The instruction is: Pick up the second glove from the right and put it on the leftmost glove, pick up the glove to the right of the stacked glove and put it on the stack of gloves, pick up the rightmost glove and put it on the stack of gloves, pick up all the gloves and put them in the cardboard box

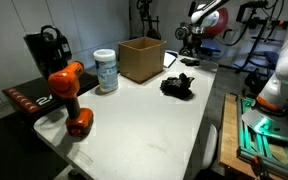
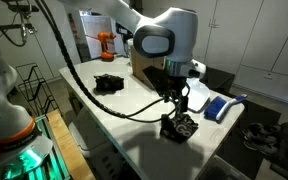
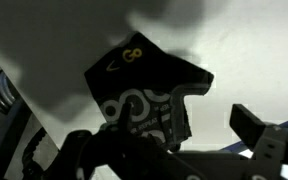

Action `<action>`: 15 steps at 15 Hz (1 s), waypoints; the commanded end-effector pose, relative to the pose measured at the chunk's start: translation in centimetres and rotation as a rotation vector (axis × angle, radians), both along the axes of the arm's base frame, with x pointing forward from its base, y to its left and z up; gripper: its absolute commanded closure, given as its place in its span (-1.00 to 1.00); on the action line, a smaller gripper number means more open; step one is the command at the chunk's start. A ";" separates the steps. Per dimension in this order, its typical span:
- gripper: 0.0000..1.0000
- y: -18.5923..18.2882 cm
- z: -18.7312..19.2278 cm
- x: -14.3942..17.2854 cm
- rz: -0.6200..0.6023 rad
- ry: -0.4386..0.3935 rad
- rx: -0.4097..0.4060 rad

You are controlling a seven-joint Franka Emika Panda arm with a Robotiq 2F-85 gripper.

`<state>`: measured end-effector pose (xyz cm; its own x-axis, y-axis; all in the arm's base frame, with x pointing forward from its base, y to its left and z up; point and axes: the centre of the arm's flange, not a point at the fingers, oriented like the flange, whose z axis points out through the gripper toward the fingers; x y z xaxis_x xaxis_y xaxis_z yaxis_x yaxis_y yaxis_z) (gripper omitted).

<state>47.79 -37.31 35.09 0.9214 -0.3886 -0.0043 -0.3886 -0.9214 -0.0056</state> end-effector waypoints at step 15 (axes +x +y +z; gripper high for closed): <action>0.58 -1.9 -6.7 4.3 -0.061 0.074 0.020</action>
